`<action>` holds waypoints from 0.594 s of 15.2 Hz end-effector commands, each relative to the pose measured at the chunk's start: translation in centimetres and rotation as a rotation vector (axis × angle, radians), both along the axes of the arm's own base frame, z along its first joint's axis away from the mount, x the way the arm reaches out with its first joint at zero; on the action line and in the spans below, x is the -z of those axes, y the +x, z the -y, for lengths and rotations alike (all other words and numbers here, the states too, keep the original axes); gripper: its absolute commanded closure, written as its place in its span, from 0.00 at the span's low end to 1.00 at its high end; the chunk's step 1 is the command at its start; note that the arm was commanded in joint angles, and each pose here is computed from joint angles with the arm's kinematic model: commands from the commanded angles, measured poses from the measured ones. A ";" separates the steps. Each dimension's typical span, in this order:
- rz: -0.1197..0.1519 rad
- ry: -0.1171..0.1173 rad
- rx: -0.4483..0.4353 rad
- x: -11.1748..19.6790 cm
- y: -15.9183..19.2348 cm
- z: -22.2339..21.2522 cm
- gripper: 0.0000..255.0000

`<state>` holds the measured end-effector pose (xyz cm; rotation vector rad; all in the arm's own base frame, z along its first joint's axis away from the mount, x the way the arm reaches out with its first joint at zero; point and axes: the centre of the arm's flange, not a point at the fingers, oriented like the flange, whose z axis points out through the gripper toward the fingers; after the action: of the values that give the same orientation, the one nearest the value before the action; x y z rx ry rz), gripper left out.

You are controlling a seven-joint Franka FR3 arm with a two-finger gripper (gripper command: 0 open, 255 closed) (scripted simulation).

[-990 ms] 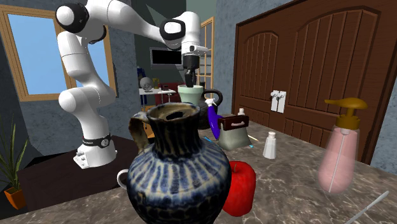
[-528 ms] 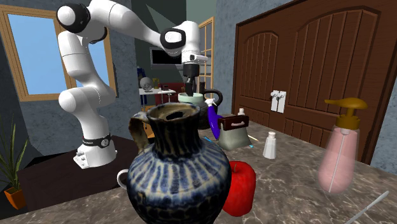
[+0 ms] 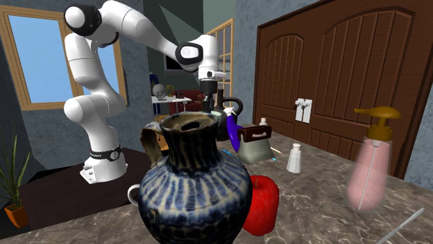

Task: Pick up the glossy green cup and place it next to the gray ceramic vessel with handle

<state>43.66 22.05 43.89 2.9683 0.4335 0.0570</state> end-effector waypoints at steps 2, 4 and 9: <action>0.001 0.000 0.000 1.5 0.0 0.1 1.00; 0.001 0.000 0.000 2.6 0.0 0.1 1.00; 0.001 0.000 0.000 5.2 0.0 0.1 1.00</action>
<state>43.80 21.88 39.23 2.9683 0.4335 0.0570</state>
